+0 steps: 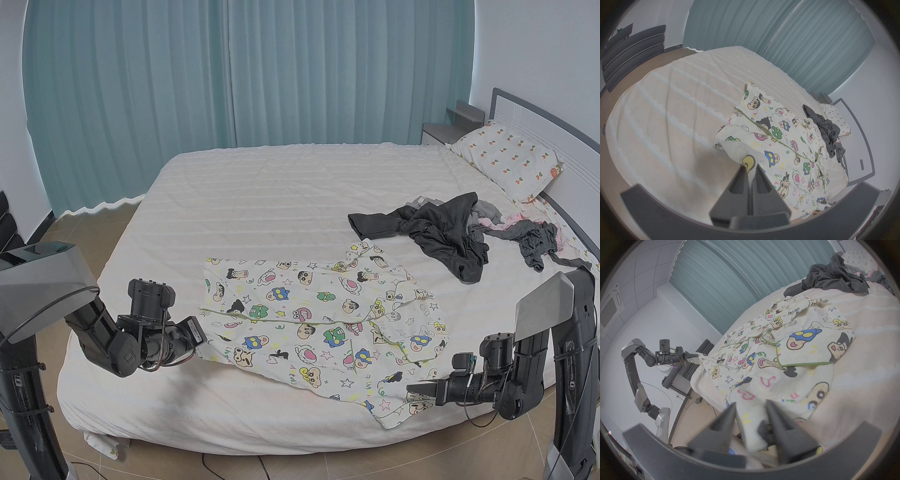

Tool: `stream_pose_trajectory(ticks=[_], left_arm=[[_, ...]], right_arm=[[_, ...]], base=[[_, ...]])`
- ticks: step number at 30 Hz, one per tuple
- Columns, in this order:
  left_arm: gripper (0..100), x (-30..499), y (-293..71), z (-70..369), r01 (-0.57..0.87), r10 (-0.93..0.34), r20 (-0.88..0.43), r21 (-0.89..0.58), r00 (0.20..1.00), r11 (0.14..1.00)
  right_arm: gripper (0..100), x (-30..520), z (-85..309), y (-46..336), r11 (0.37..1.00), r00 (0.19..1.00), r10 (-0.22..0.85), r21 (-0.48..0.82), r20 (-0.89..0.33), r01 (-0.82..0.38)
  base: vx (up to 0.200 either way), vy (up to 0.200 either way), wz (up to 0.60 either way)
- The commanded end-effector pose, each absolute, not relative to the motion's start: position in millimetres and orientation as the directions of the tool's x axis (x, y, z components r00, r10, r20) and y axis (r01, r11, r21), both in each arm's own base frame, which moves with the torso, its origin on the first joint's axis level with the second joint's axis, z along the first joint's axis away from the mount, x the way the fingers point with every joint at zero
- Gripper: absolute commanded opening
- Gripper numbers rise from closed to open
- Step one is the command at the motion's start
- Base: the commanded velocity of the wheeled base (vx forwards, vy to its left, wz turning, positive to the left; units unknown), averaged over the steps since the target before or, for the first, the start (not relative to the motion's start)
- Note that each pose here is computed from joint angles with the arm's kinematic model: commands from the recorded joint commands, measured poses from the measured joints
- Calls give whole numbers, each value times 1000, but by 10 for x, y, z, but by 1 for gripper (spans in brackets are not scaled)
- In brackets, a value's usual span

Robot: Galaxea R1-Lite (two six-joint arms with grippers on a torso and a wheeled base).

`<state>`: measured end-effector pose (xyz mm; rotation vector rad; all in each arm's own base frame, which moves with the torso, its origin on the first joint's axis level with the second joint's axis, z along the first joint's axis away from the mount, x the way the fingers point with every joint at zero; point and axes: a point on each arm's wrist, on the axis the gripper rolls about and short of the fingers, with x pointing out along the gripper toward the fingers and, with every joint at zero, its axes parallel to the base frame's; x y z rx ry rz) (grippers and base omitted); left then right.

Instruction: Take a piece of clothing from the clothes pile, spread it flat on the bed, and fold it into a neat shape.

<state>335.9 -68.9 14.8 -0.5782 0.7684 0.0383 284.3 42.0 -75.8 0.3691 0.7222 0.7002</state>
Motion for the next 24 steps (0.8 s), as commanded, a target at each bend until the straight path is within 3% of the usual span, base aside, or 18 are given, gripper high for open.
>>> stream_pose_trajectory(ticks=[1, 2, 9, 24], left_arm=[[0, 3348, -688, 145, -238, -173, -668, -477, 724, 846], [0, 3345, -687, 146, -239, -172, -670, -475, 722, 847], [0, 3405, -691, 214, -235, -163, -647, -482, 745, 844], [0, 3800, -686, 422, -278, -142, -678, -471, 721, 837]], right_arm=[[0, 2848, -664, 362, 711, 561, 696, 537, -448, -453], [0, 2845, -577, 334, 677, 559, 722, 585, -408, -447], [0, 2870, -341, 253, 593, 555, 768, 685, -321, -424], [0, 3215, -125, 217, 530, 618, 756, 757, -218, -382]], base=[[0, 0, 0], [0, 0, 0], [0, 0, 0], [0, 0, 0]])
